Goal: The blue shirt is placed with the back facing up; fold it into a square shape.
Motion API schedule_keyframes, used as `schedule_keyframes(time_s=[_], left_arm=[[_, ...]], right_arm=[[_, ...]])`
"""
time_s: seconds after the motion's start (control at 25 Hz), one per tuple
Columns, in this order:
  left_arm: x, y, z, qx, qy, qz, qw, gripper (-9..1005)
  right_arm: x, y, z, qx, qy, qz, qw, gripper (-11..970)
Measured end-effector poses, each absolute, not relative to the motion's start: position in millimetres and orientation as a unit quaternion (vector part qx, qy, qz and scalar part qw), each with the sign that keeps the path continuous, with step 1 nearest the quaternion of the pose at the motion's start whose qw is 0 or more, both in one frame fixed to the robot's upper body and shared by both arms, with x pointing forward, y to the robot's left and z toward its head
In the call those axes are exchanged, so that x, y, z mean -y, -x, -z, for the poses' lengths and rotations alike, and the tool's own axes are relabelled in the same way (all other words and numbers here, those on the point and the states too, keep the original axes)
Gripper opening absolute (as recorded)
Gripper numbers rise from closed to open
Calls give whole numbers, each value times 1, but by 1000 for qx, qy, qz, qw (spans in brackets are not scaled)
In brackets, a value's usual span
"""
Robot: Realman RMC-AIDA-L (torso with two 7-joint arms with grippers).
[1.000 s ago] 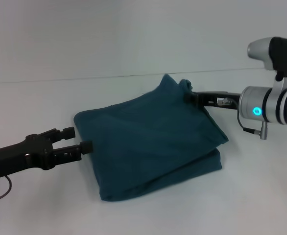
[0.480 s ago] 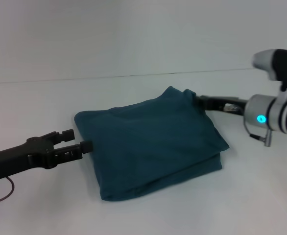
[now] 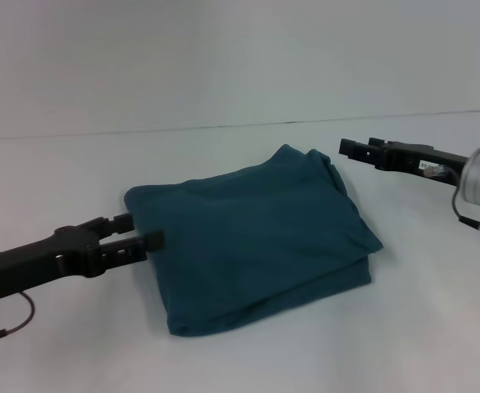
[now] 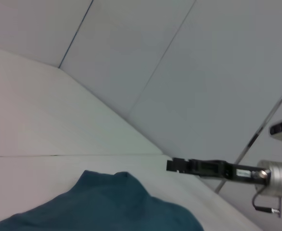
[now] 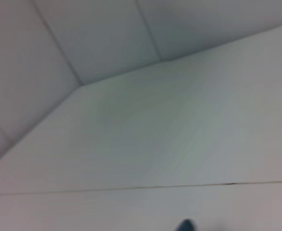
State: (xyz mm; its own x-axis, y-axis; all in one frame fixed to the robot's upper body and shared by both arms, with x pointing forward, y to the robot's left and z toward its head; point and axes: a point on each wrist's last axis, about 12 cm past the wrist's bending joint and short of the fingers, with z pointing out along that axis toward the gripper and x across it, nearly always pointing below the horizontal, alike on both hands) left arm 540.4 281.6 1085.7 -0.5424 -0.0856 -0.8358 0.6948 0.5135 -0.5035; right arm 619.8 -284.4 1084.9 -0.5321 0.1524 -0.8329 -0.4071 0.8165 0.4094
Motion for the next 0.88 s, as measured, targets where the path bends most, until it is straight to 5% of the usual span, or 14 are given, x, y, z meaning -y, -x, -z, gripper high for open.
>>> schedule_keyframes(time_s=[0.32,0.88], left_arm=[[-268,-541,-1083,-749,-184,471,428,952],[-275,-534,-1079,-750,-178,472,429,952]], right_arm=[[299,-602,-1103,-808,124,-383,431,882],[235,-617,-1096,-828,235,-352,369,608]])
